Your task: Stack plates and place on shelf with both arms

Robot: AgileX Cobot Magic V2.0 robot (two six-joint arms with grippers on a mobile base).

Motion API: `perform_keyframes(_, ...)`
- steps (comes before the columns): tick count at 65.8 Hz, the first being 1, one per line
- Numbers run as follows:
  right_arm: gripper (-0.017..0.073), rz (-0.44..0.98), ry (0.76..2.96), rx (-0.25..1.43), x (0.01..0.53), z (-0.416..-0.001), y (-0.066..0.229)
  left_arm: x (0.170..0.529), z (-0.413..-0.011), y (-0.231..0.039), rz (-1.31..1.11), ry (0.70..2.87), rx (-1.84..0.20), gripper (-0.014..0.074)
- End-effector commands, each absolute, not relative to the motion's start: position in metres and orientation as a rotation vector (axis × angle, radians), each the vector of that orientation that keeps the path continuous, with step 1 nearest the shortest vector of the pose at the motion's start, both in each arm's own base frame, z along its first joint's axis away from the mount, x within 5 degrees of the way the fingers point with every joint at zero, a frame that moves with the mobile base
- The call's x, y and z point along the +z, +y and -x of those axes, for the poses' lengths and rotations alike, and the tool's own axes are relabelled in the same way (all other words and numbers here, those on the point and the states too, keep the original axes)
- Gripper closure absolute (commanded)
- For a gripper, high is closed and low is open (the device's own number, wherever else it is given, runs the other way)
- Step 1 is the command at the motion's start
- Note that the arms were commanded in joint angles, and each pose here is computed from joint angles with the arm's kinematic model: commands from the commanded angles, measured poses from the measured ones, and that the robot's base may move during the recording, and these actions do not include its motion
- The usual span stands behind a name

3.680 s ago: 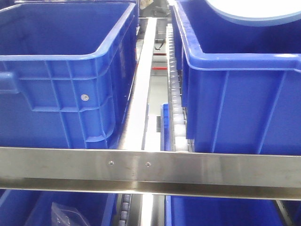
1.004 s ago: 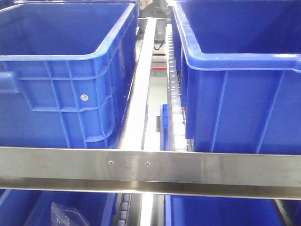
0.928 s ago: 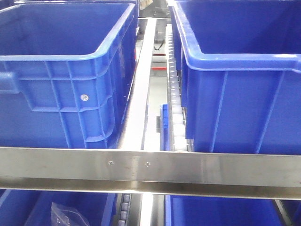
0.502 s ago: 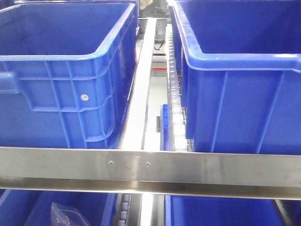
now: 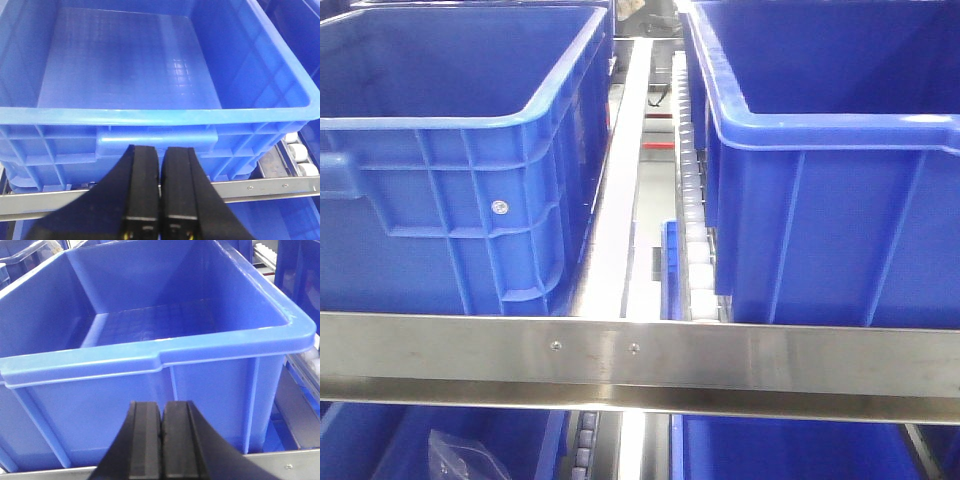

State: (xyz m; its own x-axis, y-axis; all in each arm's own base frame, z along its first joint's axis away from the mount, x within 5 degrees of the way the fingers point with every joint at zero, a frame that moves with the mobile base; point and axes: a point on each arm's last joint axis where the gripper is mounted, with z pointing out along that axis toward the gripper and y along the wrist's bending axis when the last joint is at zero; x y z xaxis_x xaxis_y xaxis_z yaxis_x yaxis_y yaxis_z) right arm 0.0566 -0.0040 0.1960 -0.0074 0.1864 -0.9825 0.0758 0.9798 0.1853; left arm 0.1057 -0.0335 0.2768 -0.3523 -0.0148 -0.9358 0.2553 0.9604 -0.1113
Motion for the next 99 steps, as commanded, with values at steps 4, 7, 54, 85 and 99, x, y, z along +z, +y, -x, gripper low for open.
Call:
perform_keyframes(4, 0.0504, -0.192, 1.481, 0.077, 0.204, -0.055, -0.004, 0.293, -0.109, -0.035, -0.156, 1.810, -0.310, 0.0507)
perform_keyframes(7, 0.0504, -0.192, 1.481, 0.077, 0.204, -0.055, -0.004, 0.293, -0.109, -0.035, -0.156, 1.810, -0.310, 0.0507)
perform_keyframes(54, 0.0504, -0.192, 1.481, 0.077, 0.204, -0.055, -0.004, 0.293, -0.109, -0.035, -0.156, 1.810, -0.310, 0.0507)
perform_keyframes(85, 0.0504, -0.192, 1.481, 0.077, 0.204, -0.055, -0.004, 0.278, -0.065, -0.002, 0.085, 1.563, -0.144, 0.0507)
perform_keyframes(99, 0.0504, -0.192, 1.481, 0.077, 0.204, -0.055, -0.004, 0.234, -0.052, -0.001, 0.096, 1.519, -0.132, 0.0506)
